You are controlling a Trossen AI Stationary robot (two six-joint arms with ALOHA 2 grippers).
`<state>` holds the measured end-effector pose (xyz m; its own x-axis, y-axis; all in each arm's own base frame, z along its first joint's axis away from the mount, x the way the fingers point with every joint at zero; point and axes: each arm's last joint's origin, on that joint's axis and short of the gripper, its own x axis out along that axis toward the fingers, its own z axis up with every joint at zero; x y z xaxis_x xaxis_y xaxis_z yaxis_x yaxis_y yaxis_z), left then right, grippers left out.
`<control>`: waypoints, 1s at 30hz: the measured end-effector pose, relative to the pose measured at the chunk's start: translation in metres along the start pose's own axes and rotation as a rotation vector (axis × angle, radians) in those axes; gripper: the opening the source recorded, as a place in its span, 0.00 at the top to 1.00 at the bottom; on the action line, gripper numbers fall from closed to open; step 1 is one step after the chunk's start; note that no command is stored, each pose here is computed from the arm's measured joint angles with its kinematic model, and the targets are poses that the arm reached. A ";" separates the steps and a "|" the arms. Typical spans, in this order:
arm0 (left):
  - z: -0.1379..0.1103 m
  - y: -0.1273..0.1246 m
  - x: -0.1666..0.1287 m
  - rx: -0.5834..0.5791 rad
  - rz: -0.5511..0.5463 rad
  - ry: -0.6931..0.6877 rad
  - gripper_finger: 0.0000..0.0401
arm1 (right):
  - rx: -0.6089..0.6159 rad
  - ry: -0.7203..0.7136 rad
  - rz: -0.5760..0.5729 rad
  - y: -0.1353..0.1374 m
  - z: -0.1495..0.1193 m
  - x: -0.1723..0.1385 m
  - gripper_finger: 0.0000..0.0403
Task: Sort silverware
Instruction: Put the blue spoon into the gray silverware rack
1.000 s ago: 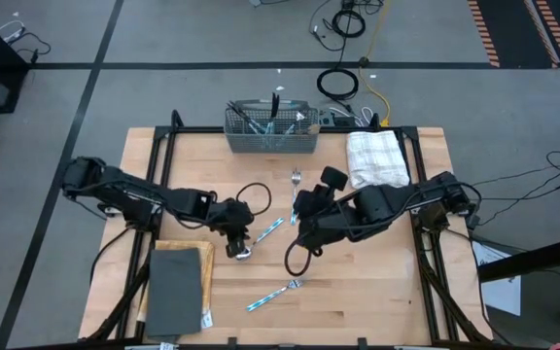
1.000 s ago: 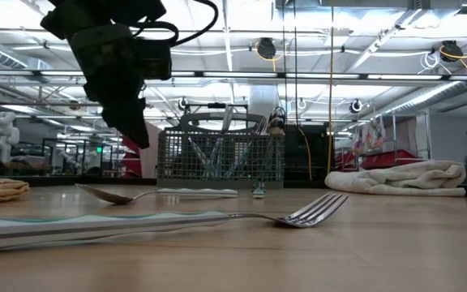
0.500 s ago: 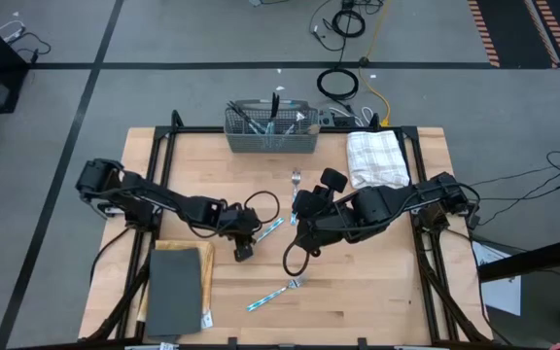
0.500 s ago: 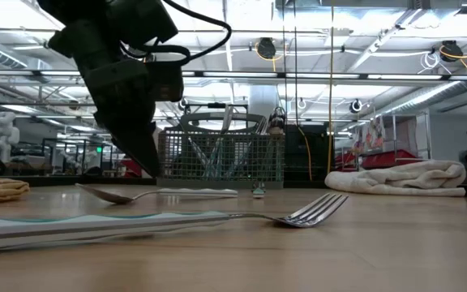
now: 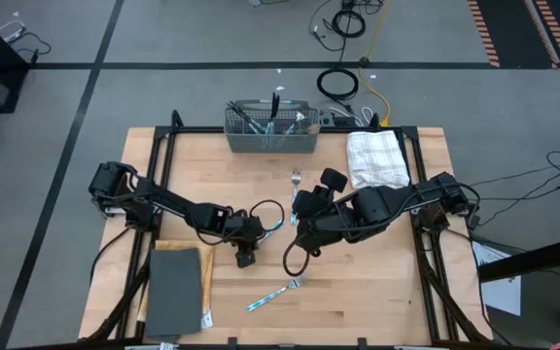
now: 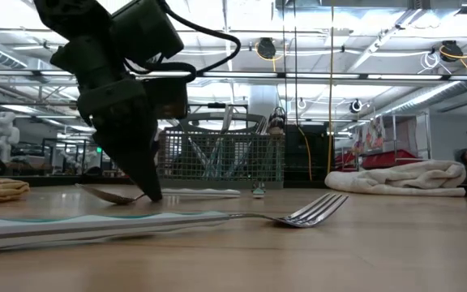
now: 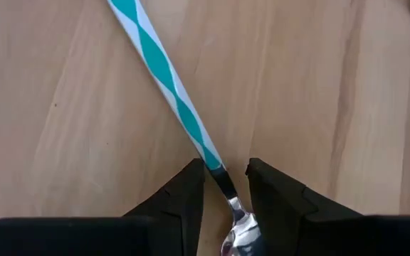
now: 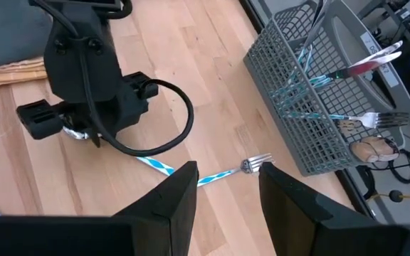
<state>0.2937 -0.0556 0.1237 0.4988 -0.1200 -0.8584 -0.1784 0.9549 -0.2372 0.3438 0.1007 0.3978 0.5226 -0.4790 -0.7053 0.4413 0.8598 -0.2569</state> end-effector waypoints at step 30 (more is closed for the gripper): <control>0.087 -0.009 -0.104 0.573 0.624 0.225 1.00 | -0.083 0.015 -0.150 -0.025 -0.010 -0.017 0.65</control>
<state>0.3173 -0.0281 0.2547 0.2623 0.4769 -0.8389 0.1209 0.8462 0.5189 0.3169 0.0887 0.4097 0.4440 -0.6008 -0.6648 0.4512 0.7909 -0.4134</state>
